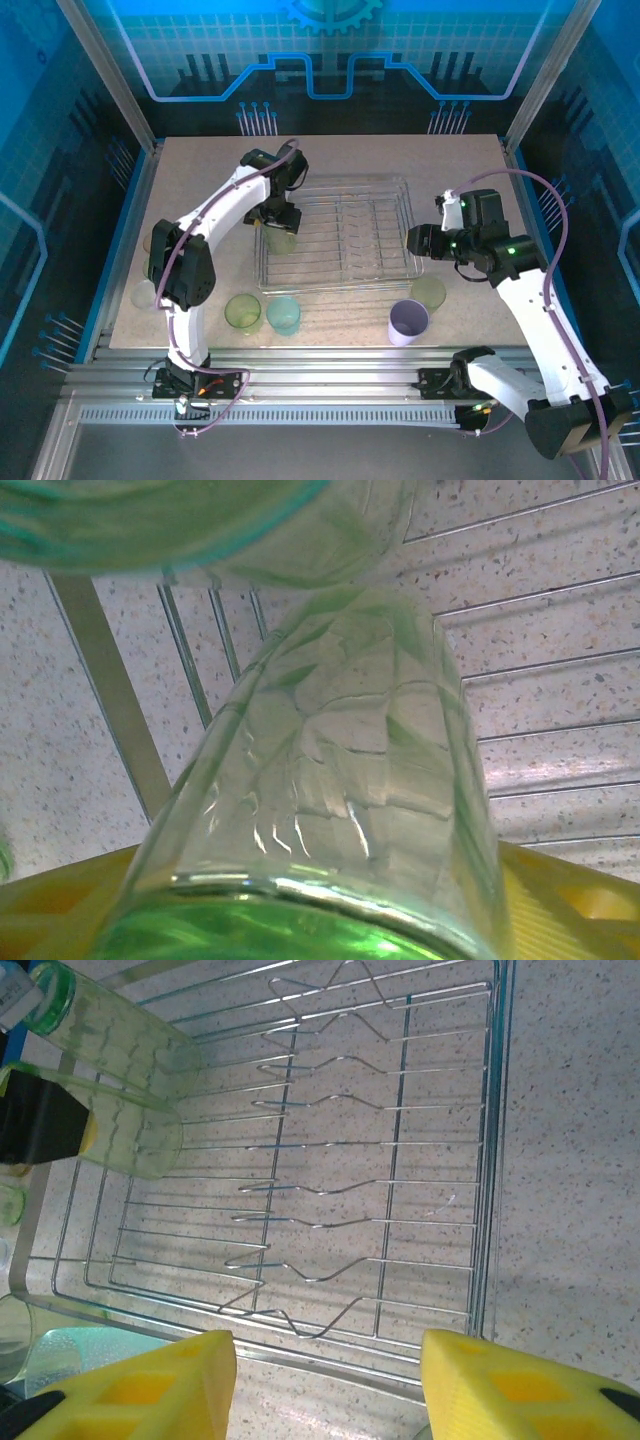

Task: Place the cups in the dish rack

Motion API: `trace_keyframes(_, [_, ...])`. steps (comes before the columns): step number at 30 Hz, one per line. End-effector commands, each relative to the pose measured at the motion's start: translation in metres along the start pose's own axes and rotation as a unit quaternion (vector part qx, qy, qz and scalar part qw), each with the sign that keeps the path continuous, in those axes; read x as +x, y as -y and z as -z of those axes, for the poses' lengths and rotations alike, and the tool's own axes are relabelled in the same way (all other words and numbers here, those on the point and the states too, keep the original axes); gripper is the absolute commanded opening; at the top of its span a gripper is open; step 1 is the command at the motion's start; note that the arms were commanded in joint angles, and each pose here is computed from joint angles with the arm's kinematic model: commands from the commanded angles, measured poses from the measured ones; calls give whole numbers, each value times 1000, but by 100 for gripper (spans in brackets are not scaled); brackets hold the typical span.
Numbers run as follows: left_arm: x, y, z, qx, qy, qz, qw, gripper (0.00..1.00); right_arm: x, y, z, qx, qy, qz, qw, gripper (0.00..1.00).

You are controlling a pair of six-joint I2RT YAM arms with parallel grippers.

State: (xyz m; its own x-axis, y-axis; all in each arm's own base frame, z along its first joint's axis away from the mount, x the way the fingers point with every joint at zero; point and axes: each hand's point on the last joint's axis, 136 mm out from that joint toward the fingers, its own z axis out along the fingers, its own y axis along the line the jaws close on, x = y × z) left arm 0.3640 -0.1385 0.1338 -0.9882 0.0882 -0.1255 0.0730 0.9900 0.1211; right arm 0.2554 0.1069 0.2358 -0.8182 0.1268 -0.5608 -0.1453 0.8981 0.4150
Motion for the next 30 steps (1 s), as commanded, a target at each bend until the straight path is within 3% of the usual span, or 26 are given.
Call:
trace_keyframes(1, [-1, -12, -3, -20, 2, 12, 1000, 88, 1, -6, 8, -15, -15, 3, 1000, 53])
trace_keyframes(5, [-1, -12, 2, -13, 16, 22, 1000, 99, 7, -9, 8, -23, -33, 6, 999, 55])
trace_keyframes(19, [-7, -19, 55, 37, 135, 71, 988, 99, 60, -10, 11, -19, -107, -16, 994, 59])
trace_keyframes(25, [1, -21, 74, 78, 210, 78, 972, 99, 87, 4, 21, 32, -136, -52, 989, 57])
trace_keyframes(30, [23, -21, 67, 101, 221, 89, 966, 99, 116, 23, 33, 101, -169, -75, 978, 56])
